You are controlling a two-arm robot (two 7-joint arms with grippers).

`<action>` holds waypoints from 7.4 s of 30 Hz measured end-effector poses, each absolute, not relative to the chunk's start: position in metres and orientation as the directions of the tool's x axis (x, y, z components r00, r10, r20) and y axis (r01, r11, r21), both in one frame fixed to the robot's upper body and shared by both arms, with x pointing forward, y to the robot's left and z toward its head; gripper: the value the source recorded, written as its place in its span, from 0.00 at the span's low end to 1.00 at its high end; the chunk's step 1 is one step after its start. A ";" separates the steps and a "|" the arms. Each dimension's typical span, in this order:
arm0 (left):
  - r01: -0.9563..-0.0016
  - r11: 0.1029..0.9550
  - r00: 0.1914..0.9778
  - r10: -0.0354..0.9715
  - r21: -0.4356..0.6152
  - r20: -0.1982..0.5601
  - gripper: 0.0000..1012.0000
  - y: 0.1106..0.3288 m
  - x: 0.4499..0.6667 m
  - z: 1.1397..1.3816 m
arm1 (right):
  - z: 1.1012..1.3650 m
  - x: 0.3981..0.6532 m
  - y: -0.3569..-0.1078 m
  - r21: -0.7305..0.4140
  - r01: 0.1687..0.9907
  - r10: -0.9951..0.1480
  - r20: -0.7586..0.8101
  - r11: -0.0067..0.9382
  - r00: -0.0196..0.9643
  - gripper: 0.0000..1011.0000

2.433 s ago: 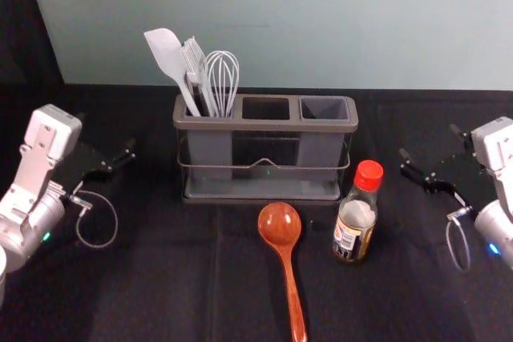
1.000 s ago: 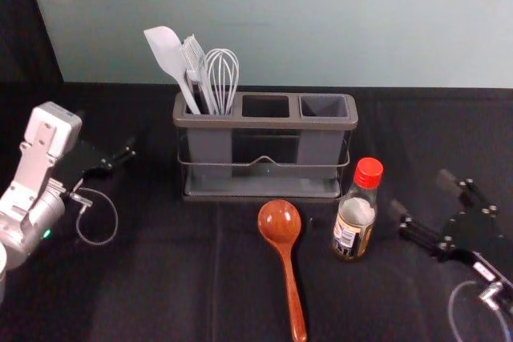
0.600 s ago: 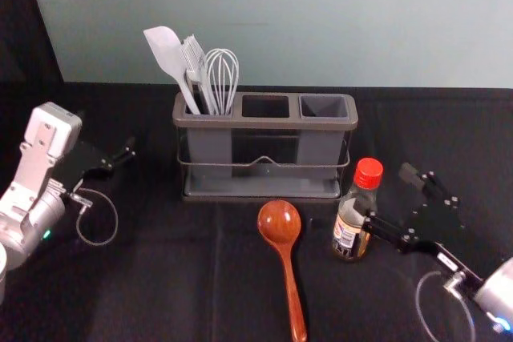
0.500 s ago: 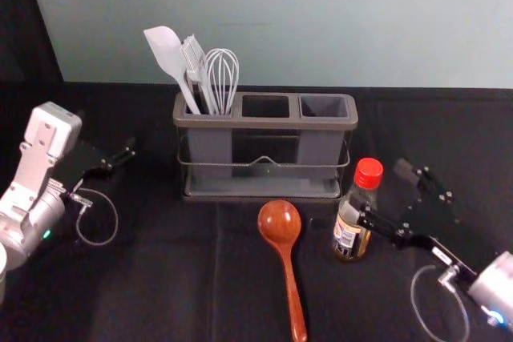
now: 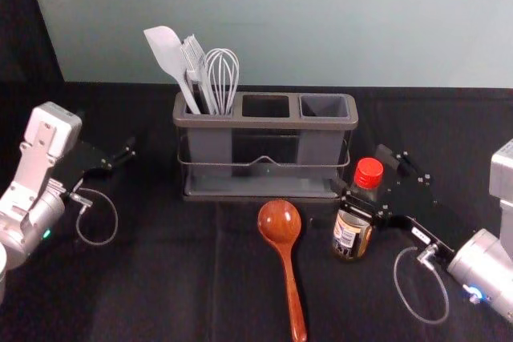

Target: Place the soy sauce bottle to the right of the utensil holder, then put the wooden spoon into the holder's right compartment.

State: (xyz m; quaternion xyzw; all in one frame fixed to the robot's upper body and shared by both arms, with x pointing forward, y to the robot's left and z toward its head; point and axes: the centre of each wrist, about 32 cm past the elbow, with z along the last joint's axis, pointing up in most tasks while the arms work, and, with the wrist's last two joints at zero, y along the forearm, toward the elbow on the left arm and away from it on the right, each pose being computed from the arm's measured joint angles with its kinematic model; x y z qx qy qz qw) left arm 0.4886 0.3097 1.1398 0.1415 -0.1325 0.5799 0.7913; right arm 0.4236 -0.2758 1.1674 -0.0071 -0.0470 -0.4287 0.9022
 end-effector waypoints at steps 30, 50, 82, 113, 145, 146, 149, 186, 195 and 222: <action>-0.955 0.287 0.292 0.880 0.070 0.374 0.99 0.310 0.489 1.140 | 1.168 0.427 -0.273 0.032 0.782 -0.781 0.089 0.622 0.618 0.65; -0.955 0.287 0.292 0.880 0.070 0.374 0.99 0.310 0.489 1.140 | 1.186 0.416 -0.284 0.060 0.767 -0.769 0.080 0.639 0.635 0.39; -0.955 0.287 0.292 0.880 0.070 0.374 0.99 0.310 0.489 1.140 | 1.188 0.474 -0.328 0.060 0.773 -0.771 0.143 0.632 0.620 0.39; -0.955 0.287 0.292 0.880 0.070 0.374 0.99 0.310 0.489 1.140 | 1.181 0.515 -0.311 0.065 0.797 -0.797 0.137 0.600 0.588 0.39; -0.955 0.287 0.292 0.880 0.070 0.374 0.99 0.310 0.489 1.140 | 1.179 0.524 -0.301 0.074 0.808 -0.810 0.114 0.584 0.575 0.56; -0.955 0.287 0.292 0.880 0.070 0.374 0.99 0.310 0.489 1.140 | 1.179 0.524 -0.301 0.075 0.808 -0.810 0.114 0.584 0.575 0.61; -0.955 0.287 0.292 0.880 0.070 0.374 0.99 0.310 0.489 1.140 | 1.182 0.524 -0.301 0.082 0.809 -0.812 0.115 0.581 0.572 0.67; -0.955 0.287 0.292 0.880 0.070 0.374 0.99 0.310 0.489 1.140 | 1.200 0.431 -0.305 0.100 0.789 -0.790 0.186 0.606 0.584 0.99; -0.955 0.287 0.292 0.880 0.070 0.374 0.99 0.310 0.489 1.140 | 1.190 0.414 -0.288 0.050 0.750 -0.746 0.156 0.660 0.647 0.99; -0.955 0.287 0.292 0.880 0.070 0.374 0.99 0.310 0.489 1.140 | 1.178 0.401 -0.257 -0.133 0.749 -0.737 0.133 0.650 0.663 0.99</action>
